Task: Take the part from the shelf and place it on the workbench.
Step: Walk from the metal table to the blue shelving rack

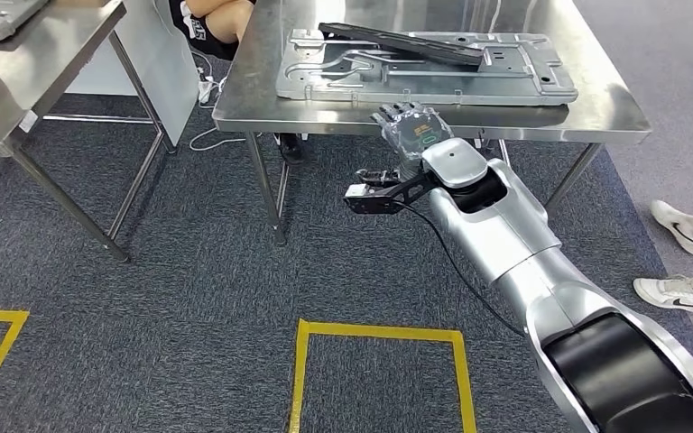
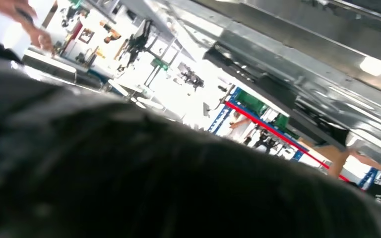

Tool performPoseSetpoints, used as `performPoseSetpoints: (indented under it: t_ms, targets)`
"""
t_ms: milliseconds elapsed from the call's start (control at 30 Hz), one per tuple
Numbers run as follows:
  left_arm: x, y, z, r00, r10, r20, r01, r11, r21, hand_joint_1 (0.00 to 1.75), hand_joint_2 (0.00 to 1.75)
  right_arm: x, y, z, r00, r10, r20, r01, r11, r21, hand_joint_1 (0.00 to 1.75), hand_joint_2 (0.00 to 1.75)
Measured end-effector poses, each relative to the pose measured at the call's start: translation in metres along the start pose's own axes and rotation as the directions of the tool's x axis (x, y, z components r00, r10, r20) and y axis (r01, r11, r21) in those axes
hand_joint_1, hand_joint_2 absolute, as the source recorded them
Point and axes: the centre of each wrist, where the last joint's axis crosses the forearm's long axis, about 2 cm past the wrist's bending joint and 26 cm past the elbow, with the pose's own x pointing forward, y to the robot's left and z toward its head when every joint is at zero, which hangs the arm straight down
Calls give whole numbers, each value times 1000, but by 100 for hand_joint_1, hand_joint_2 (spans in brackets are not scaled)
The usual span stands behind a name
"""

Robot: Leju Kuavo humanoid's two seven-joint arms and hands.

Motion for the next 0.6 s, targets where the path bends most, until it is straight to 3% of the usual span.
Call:
performPoseSetpoints:
  t_ms: [600]
  targets:
    - [0, 1, 0, 1000, 0, 1, 0, 1000, 3, 0, 0, 1, 1, 0, 1000, -1, 1, 1, 1000, 1, 0, 0]
